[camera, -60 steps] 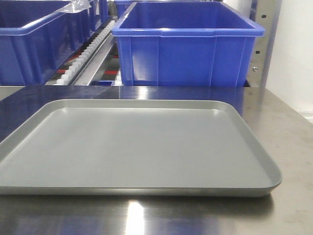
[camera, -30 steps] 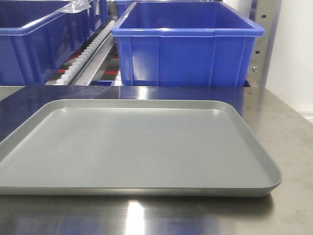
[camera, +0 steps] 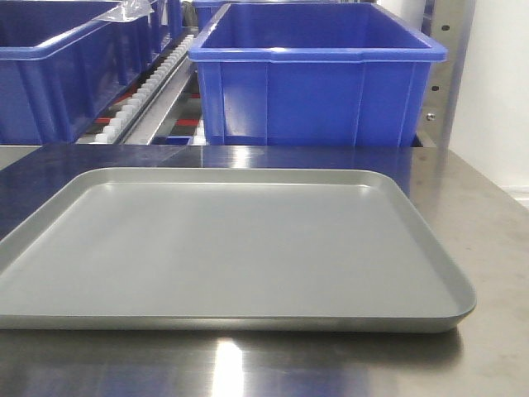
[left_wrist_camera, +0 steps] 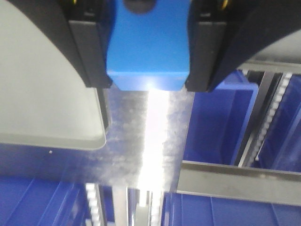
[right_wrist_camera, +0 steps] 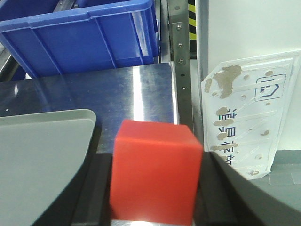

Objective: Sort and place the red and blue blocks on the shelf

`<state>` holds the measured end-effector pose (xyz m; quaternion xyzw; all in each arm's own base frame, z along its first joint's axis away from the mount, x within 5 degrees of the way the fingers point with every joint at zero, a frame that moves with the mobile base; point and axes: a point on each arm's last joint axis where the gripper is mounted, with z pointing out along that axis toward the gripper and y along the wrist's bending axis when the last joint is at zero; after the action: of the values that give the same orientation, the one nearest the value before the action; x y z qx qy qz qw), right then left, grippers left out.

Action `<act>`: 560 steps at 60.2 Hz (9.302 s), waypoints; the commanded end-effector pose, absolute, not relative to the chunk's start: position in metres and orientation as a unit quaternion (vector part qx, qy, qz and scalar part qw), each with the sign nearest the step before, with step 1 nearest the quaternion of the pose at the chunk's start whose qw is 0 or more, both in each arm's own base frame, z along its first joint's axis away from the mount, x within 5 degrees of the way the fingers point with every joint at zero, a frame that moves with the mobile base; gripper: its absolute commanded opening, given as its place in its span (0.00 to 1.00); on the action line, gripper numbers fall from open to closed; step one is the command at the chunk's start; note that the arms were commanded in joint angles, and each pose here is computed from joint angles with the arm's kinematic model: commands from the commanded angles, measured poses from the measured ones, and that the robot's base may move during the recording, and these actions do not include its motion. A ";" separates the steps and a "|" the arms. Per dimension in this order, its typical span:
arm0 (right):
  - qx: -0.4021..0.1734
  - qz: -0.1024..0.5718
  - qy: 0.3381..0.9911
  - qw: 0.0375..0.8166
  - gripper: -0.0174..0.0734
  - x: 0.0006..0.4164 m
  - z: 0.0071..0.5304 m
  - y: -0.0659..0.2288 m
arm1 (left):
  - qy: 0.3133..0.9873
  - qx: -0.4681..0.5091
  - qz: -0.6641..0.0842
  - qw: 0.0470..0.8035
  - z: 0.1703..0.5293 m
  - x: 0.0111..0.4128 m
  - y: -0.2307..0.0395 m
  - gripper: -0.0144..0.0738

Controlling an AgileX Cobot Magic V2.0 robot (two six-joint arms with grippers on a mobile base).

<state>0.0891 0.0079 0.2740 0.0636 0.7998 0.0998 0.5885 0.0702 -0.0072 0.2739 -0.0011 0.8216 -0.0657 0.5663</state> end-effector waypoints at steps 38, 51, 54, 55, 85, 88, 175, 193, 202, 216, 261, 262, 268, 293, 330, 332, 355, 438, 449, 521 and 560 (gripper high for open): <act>0.064 0.102 0.765 0.633 0.26 0.091 0.291 0.007 | 0.775 -0.002 -0.080 0.627 0.280 0.064 -0.007 0.32; 0.064 0.102 0.765 0.633 0.26 0.091 0.291 0.007 | 0.775 -0.002 -0.080 0.627 0.280 0.064 -0.007 0.32; 0.064 0.102 0.765 0.633 0.26 0.091 0.291 0.007 | 0.775 -0.002 -0.080 0.627 0.280 0.064 -0.007 0.32; 0.064 0.102 0.765 0.633 0.26 0.091 0.291 0.007 | 0.775 -0.002 -0.080 0.627 0.280 0.064 -0.007 0.32; 0.064 0.102 0.765 0.633 0.26 0.091 0.291 0.007 | 0.775 -0.002 -0.080 0.627 0.280 0.064 -0.007 0.32; 0.064 0.102 0.765 0.633 0.26 0.091 0.291 0.007 | 0.775 -0.002 -0.080 0.627 0.280 0.064 -0.007 0.32; 0.064 0.102 0.765 0.633 0.26 0.091 0.291 0.007 | 0.775 -0.002 -0.080 0.627 0.280 0.064 -0.007 0.32; 0.064 0.102 0.765 0.633 0.26 0.091 0.291 0.007 | 0.775 -0.002 -0.080 0.627 0.280 0.064 -0.007 0.32; 0.064 0.102 0.768 0.630 0.26 0.091 0.290 0.007 | 0.776 -0.002 -0.079 0.626 0.280 0.064 -0.007 0.32; 0.064 0.101 0.770 0.627 0.26 0.091 0.289 0.007 | 0.776 -0.002 -0.079 0.625 0.280 0.064 -0.007 0.32; 0.064 0.101 0.770 0.627 0.26 0.091 0.289 0.007 | 0.776 -0.002 -0.079 0.625 0.280 0.064 -0.007 0.32; 0.064 0.101 0.770 0.627 0.26 0.091 0.289 0.007 | 0.776 -0.002 -0.079 0.625 0.280 0.064 -0.007 0.32; 0.064 0.101 0.770 0.627 0.26 0.091 0.289 0.007 | 0.776 -0.002 -0.079 0.625 0.280 0.064 -0.007 0.32; 0.064 0.101 0.770 0.627 0.26 0.091 0.289 0.007 | 0.776 -0.002 -0.079 0.625 0.280 0.064 -0.007 0.32; 0.064 0.101 0.770 0.627 0.26 0.091 0.289 0.007 | 0.776 -0.002 -0.079 0.625 0.280 0.064 -0.007 0.32; 0.064 0.101 0.770 0.627 0.26 0.091 0.289 0.007 | 0.776 -0.002 -0.079 0.625 0.280 0.064 -0.007 0.32; 0.064 0.101 0.770 0.627 0.26 0.091 0.289 0.007 | 0.776 -0.002 -0.079 0.625 0.280 0.064 -0.007 0.32; 0.064 0.101 0.770 0.627 0.26 0.091 0.289 0.007 | 0.776 -0.002 -0.079 0.625 0.280 0.064 -0.007 0.32; 0.064 0.101 0.770 0.627 0.26 0.091 0.289 0.007 | 0.776 -0.002 -0.079 0.625 0.280 0.064 -0.007 0.32; 0.064 0.101 0.770 0.627 0.26 0.091 0.289 0.007 | 0.776 -0.002 -0.079 0.625 0.280 0.064 -0.007 0.32; 0.064 0.101 0.770 0.627 0.26 0.091 0.289 0.007 | 0.776 -0.002 -0.079 0.625 0.280 0.064 -0.007 0.32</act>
<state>0.0889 0.0079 0.2732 0.0637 0.8028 0.0994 0.5844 0.0621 -0.0061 0.2637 -0.0005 0.8065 -0.0699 0.5870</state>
